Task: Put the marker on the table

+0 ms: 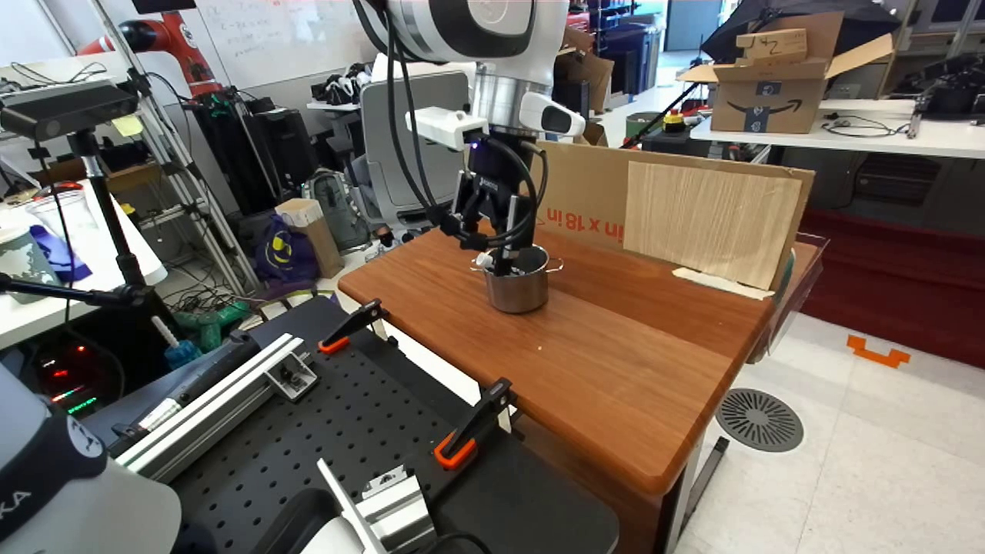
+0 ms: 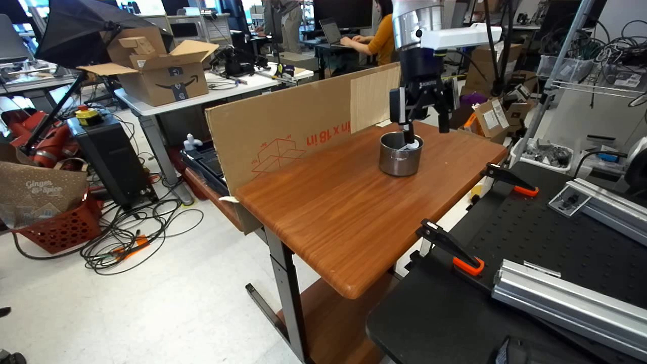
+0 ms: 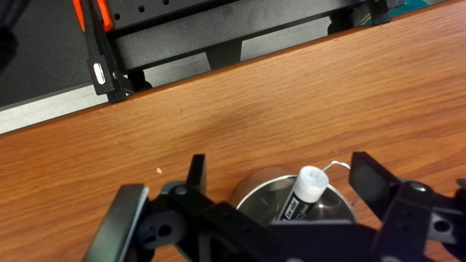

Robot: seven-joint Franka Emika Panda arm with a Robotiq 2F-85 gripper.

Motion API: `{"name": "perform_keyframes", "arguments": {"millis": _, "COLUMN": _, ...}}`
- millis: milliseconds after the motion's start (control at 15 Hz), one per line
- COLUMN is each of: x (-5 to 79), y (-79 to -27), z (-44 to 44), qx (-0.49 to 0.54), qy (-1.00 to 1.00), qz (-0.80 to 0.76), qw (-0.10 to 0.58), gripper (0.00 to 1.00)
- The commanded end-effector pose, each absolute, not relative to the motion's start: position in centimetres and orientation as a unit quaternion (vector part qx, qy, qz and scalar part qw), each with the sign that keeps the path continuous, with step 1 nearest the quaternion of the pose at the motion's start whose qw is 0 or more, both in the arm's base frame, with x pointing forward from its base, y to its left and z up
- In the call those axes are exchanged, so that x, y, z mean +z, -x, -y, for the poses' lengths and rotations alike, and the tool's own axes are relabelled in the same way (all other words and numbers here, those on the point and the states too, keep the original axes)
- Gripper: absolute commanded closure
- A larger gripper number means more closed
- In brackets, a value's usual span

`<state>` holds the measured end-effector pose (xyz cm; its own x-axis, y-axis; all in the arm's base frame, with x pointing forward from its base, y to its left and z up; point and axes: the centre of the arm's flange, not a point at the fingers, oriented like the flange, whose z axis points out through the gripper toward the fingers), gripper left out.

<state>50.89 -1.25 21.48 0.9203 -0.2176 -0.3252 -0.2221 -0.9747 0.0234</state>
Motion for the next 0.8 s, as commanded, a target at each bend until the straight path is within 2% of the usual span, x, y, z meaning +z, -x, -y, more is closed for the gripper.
{"name": "perform_keyframes", "arguments": {"millis": 0, "x": 20.6, "y": -51.7, "z": 1.1, "qx": 0.165, "qy": 0.979, "qz": -0.118, "qw": -0.011, "gripper": 0.0}}
{"name": "perform_keyframes", "arguments": {"millis": 200, "x": 19.9, "y": -51.8, "z": 1.0, "qx": 0.168, "qy": 0.978, "qz": -0.121, "qw": -0.016, "gripper": 0.0}}
{"name": "perform_keyframes", "arguments": {"millis": 267, "x": 19.8, "y": -51.9, "z": 1.0, "qx": 0.17, "qy": 0.978, "qz": -0.121, "qw": -0.019, "gripper": 0.25}}
{"name": "perform_keyframes", "arguments": {"millis": 333, "x": 19.6, "y": -51.9, "z": 1.0, "qx": 0.17, "qy": 0.978, "qz": -0.12, "qw": -0.02, "gripper": 0.26}}
{"name": "perform_keyframes", "arguments": {"millis": 400, "x": 19.6, "y": -52.0, "z": 1.0, "qx": 0.171, "qy": 0.978, "qz": -0.119, "qw": -0.021, "gripper": 0.32}}
{"name": "perform_keyframes", "arguments": {"millis": 733, "x": 19.5, "y": -52.1, "z": 0.8, "qx": 0.175, "qy": 0.978, "qz": -0.115, "qw": -0.022, "gripper": 0.73}}
